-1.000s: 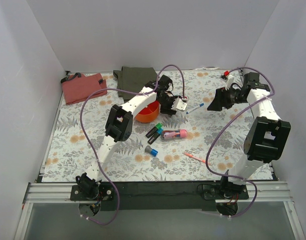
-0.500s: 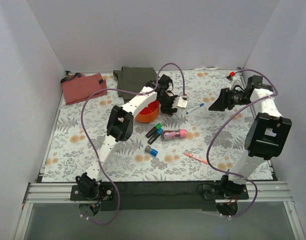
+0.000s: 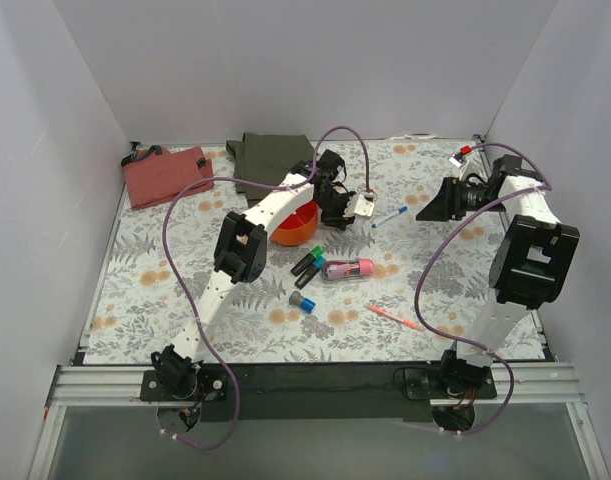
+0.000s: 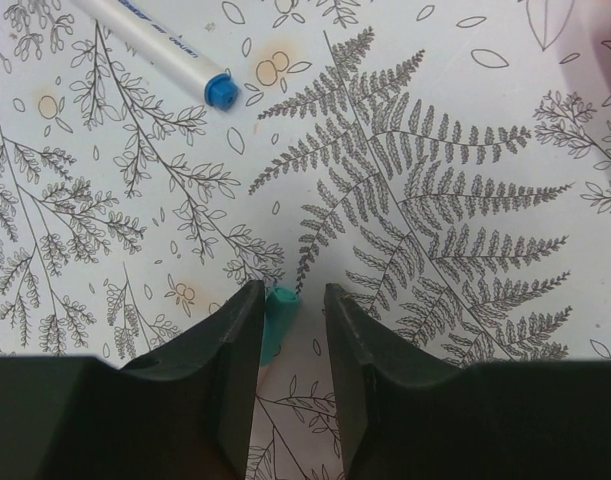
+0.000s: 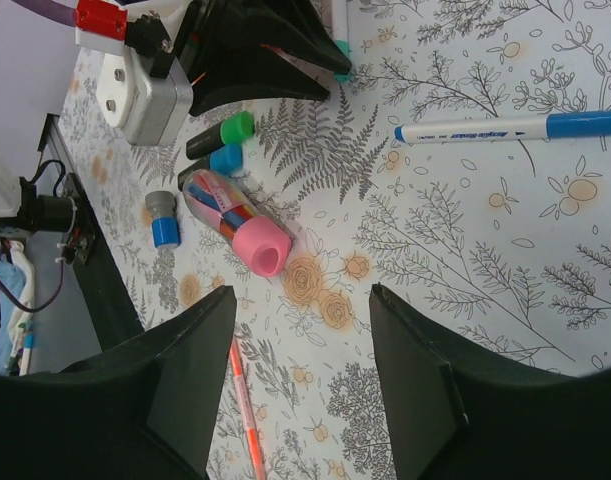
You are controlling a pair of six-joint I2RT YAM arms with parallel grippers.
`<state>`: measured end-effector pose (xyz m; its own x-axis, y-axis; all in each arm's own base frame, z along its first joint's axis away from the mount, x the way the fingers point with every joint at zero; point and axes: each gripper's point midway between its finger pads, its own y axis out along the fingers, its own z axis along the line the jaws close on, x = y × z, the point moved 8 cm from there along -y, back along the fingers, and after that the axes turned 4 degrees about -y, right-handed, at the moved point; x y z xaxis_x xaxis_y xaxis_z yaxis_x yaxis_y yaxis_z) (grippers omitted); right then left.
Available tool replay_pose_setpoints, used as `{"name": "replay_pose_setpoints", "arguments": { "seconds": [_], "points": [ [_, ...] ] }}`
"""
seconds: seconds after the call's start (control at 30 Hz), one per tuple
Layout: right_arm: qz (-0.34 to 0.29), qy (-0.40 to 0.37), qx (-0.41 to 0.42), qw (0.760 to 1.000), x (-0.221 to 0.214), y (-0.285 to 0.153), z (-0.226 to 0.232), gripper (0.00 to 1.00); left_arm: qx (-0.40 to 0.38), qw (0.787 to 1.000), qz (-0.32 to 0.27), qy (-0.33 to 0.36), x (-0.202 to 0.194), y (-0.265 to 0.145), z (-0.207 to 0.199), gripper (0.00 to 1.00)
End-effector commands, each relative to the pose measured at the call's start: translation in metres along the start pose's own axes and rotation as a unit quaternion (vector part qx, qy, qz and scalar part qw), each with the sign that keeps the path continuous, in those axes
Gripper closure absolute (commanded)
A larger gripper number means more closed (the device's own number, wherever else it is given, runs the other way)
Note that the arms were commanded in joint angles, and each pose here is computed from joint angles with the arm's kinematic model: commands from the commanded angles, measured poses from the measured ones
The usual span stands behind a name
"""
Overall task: Sort the stationery into containers
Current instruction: Pick up the pen from the center of the board.
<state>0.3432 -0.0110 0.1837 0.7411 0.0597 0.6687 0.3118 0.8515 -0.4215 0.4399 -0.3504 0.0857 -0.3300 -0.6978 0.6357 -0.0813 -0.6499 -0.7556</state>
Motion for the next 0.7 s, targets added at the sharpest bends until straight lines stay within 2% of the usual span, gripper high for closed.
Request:
{"name": "replay_pose_setpoints", "arguments": {
  "seconds": [0.0, 0.17, 0.23, 0.33, 0.43, 0.53, 0.67],
  "points": [
    [-0.02, -0.012, 0.013, 1.0, 0.015, -0.005, 0.005, 0.36, -0.083, 0.99, 0.108, -0.039, -0.066, 0.046, -0.039, 0.73],
    [-0.023, -0.012, 0.015, 1.0, 0.017, -0.005, 0.004, 0.38, -0.068, 0.991, 0.113, -0.033, -0.07, 0.048, -0.036, 0.82],
    [-0.023, -0.011, 0.015, 1.0, 0.017, -0.006, 0.004, 0.38, -0.033, 0.994, 0.103, -0.017, -0.063, 0.048, -0.025, 0.86],
    [-0.024, -0.013, 0.015, 1.0, 0.017, -0.006, 0.005, 0.39, -0.004, 0.997, 0.083, -0.004, -0.054, 0.044, -0.016, 0.83],
    [-0.022, -0.017, 0.012, 1.0, 0.018, -0.007, 0.008, 0.39, 0.016, 0.998, 0.057, 0.016, -0.037, 0.037, -0.009, 0.7],
    [-0.024, -0.02, 0.01, 0.999, 0.018, -0.009, 0.01, 0.39, 0.042, 0.999, 0.021, 0.023, -0.022, 0.031, -0.005, 0.63],
    [-0.025, -0.021, 0.01, 0.999, 0.02, -0.01, 0.011, 0.39, 0.088, 0.996, -0.016, 0.022, 0.009, 0.003, 0.008, 0.59]
  ]
}}
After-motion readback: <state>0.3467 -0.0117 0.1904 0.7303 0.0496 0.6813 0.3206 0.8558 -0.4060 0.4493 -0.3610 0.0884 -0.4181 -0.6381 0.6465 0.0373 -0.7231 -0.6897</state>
